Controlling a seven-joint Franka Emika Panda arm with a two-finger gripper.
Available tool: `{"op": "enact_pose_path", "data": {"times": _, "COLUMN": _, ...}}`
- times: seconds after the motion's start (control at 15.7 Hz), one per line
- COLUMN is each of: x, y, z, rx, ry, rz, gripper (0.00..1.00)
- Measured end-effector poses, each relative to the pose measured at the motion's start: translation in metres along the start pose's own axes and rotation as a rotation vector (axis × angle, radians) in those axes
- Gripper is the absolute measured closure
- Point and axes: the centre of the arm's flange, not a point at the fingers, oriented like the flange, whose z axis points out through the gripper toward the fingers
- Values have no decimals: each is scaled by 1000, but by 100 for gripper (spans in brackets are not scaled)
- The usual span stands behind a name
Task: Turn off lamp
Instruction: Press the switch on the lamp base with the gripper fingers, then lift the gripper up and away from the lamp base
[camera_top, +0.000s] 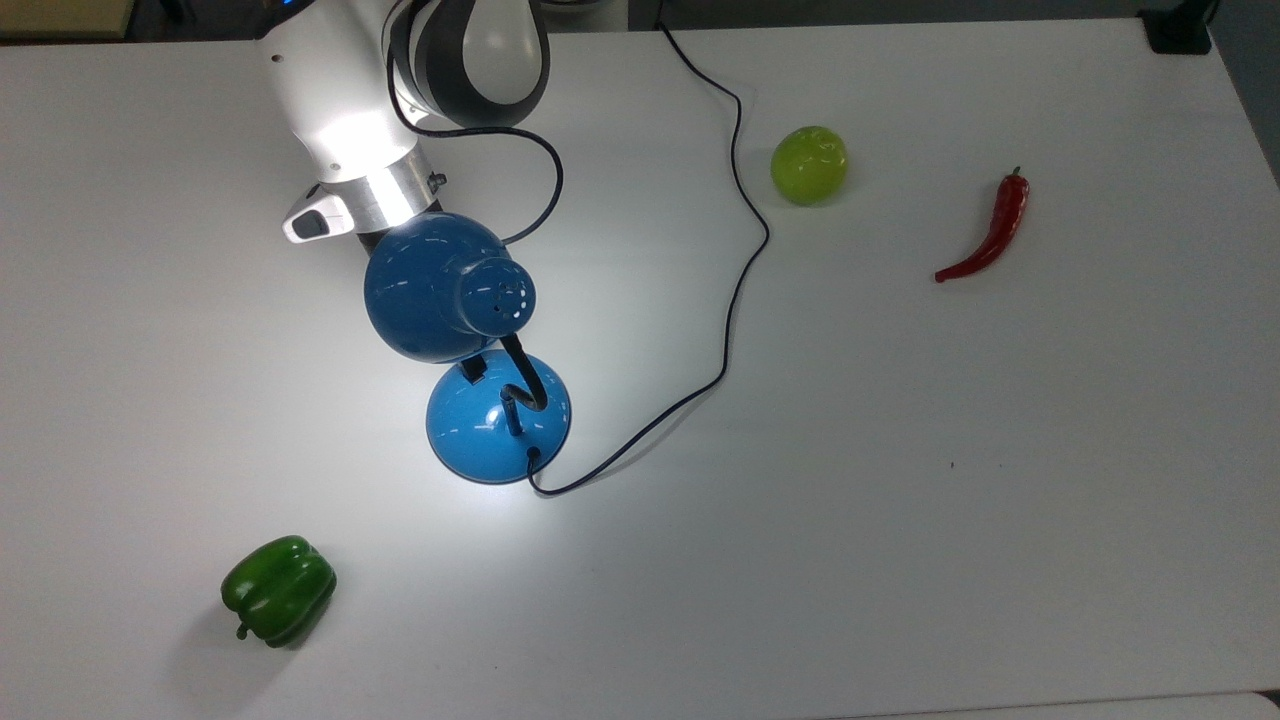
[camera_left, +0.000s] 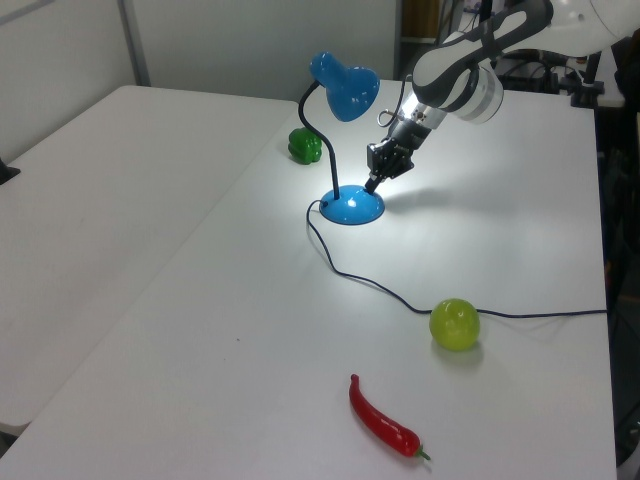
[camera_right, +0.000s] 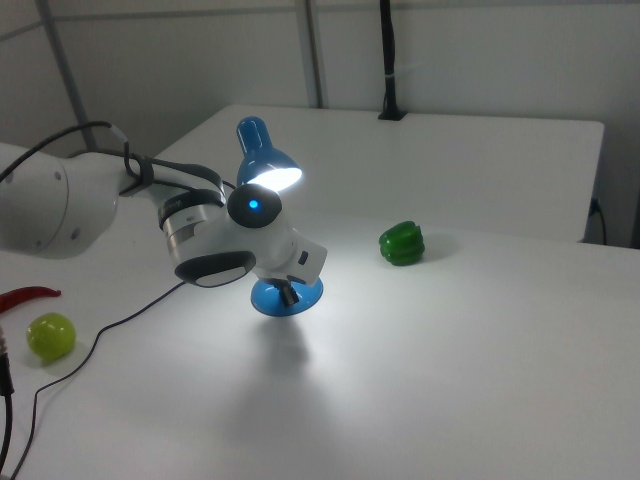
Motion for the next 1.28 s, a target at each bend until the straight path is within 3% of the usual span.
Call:
{"op": "enact_pose_path", "data": {"times": 0.83, "x": 9, "y": 18, "z": -6, "rx": -9, "ry": 11, "rz": 20, "gripper": 99}}
{"op": "enact_pose_path", "data": {"times": 1.28, "x": -2, "y": 37, "z": -35, "rx": -34, "ry": -1, "rz": -178, "gripper": 99}}
